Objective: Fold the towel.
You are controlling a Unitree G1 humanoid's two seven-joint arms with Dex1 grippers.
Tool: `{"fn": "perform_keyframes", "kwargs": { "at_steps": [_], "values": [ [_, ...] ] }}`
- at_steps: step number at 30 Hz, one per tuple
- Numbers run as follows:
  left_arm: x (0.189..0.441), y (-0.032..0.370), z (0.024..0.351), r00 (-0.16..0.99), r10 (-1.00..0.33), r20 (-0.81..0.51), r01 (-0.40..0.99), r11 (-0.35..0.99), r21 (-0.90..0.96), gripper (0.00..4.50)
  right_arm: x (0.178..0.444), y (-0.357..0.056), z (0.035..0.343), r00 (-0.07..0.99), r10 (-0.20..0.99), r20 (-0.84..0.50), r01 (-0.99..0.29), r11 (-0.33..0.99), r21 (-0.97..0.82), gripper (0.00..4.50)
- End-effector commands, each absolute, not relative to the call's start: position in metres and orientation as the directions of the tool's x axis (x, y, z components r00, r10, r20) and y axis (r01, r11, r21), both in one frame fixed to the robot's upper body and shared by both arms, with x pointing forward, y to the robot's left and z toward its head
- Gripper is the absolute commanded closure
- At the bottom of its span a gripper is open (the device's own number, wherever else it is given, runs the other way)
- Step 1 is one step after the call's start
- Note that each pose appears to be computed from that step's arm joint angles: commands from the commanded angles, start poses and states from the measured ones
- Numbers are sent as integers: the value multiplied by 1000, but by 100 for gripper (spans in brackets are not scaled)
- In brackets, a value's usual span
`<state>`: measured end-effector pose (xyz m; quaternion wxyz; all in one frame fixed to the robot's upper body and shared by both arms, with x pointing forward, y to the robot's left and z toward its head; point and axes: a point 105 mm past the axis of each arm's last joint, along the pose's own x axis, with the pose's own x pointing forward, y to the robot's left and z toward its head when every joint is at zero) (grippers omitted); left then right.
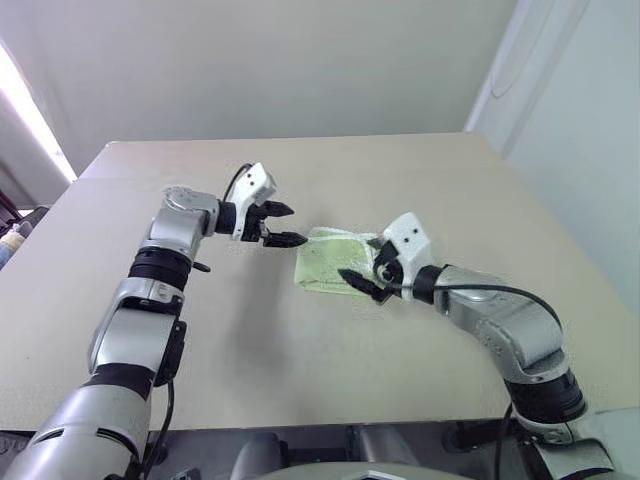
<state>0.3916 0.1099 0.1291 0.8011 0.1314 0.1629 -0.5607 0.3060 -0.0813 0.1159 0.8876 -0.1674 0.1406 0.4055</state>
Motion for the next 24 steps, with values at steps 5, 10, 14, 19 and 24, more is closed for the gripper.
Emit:
{"fn": "perform_keyframes", "kwargs": {
  "at_steps": [5,10,14,19,24],
  "values": [
    [388,104,139,315,-860,-401,948,305,90,0,315,-68,101,548,698,-461,-836,426,-346,2],
    [368,114,131,247,-848,-469,968,233,90,0,331,-70,91,566,655,-501,-820,382,-426,2],
    [350,124,123,189,-835,-516,978,209,20,0,339,-71,87,584,631,-511,-804,363,-471,2],
    [332,130,111,126,-819,-560,979,193,-62,0,336,-71,81,571,630,-527,-807,311,-502,2],
    [328,135,101,116,-806,-581,977,199,-82,0,335,-71,72,574,602,-555,-790,228,-570,2]
  ]
}}
